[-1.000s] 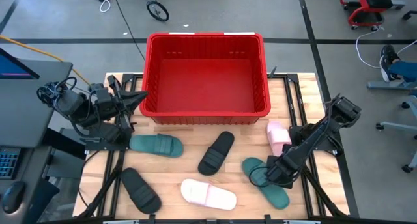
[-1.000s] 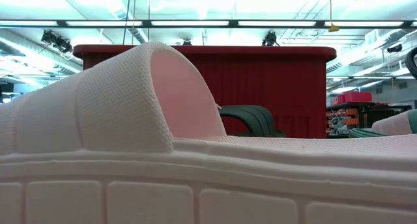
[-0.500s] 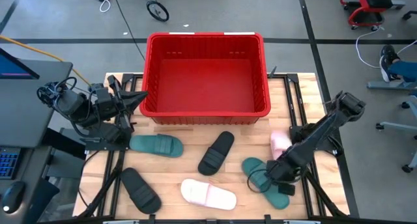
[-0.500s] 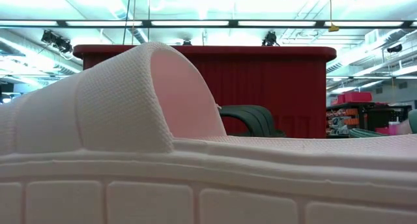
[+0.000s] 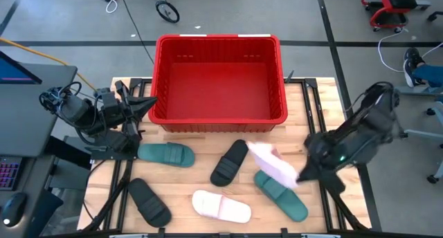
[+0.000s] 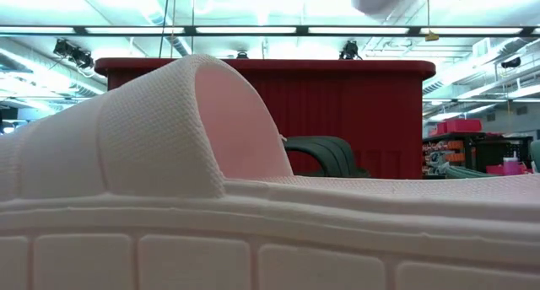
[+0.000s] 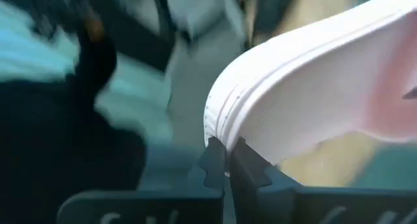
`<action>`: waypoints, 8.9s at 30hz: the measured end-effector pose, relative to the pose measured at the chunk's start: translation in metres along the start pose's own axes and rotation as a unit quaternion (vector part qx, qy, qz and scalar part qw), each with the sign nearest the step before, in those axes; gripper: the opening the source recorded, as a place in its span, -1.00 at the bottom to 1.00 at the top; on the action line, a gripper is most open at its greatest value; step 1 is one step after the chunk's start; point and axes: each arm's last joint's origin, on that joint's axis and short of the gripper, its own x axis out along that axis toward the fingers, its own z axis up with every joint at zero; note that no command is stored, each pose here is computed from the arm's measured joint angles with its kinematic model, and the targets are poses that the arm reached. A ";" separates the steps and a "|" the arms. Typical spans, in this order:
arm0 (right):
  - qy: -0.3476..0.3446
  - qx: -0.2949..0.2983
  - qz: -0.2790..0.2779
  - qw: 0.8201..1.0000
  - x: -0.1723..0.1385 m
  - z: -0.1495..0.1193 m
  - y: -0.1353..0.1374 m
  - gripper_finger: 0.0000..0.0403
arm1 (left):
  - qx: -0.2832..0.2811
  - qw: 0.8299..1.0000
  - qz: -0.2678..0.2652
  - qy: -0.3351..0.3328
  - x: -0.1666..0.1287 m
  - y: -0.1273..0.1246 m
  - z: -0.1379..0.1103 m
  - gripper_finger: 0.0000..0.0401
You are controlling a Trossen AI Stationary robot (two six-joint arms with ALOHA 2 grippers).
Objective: Pick and place slides into bin
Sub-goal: Put the top pink slide into the red container, then put the pink slide into the red container
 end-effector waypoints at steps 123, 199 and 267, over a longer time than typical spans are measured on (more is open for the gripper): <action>0.274 -0.443 -0.227 0.823 0.238 -0.092 -0.080 -0.23 | -0.389 0.717 -0.042 0.577 0.058 -0.221 -0.287 -0.26; 0.043 -0.632 -0.348 0.691 0.207 -0.102 -0.039 -0.23 | -0.445 0.840 -0.156 0.269 0.103 -0.139 -0.126 -1.00; -0.074 -0.473 -0.626 0.616 0.156 -0.040 -0.096 -0.68 | -0.406 0.868 -0.068 0.279 0.138 -0.076 -0.126 -0.07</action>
